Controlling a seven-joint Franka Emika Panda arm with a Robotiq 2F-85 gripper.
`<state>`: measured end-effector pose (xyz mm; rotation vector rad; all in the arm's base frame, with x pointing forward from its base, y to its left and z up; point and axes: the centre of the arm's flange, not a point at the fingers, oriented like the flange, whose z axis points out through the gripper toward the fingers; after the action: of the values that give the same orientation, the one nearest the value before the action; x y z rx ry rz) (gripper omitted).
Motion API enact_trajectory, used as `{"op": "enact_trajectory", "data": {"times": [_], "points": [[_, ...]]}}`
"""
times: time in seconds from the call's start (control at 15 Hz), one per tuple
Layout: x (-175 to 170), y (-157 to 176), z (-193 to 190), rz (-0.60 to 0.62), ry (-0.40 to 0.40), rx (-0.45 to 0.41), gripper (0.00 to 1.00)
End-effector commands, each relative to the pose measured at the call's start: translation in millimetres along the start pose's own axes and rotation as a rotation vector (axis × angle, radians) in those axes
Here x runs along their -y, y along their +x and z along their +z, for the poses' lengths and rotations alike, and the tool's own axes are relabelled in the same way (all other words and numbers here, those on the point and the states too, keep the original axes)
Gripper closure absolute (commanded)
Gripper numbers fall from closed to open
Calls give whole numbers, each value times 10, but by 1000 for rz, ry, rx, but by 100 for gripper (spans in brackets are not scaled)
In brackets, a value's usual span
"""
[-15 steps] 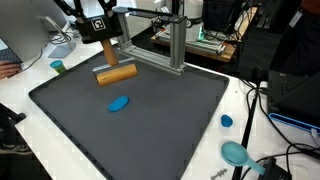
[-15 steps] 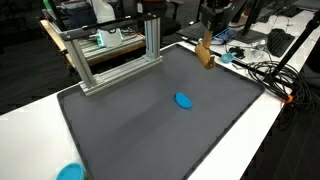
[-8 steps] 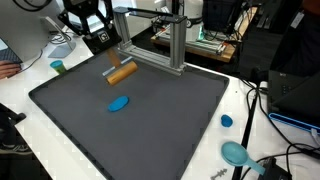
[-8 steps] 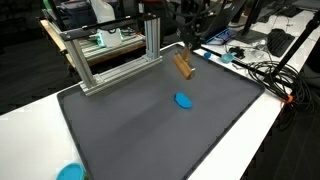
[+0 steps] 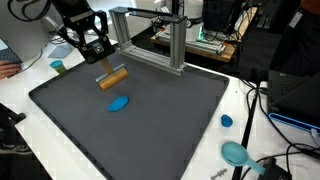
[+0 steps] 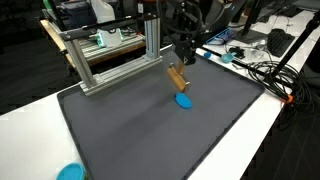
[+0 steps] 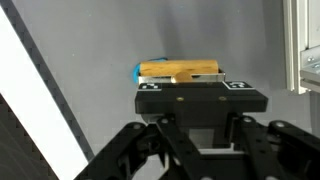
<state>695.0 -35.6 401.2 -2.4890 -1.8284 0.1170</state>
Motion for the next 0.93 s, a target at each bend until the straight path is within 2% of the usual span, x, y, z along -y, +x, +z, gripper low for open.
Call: {"op": "enact_trajectory", "data": {"times": [0.0, 0.2, 0.27, 0.4, 0.47, 0.53, 0.6, 0.73, 0.87], "points": [[271, -34, 74, -176, -58, -43, 78], [386, -60, 238, -259, -140, -94, 78], [372, -84, 280, -254, -177, -93, 78], [327, -121, 280, -219, -189, -129, 78], [132, 5, 342, -217, -164, -88, 53], [147, -27, 365, -209, -167, -96, 53], [158, -50, 372, -205, -168, -98, 78], [114, -33, 466, -210, -155, -94, 78], [72, -31, 587, -210, -182, -95, 78]]}}
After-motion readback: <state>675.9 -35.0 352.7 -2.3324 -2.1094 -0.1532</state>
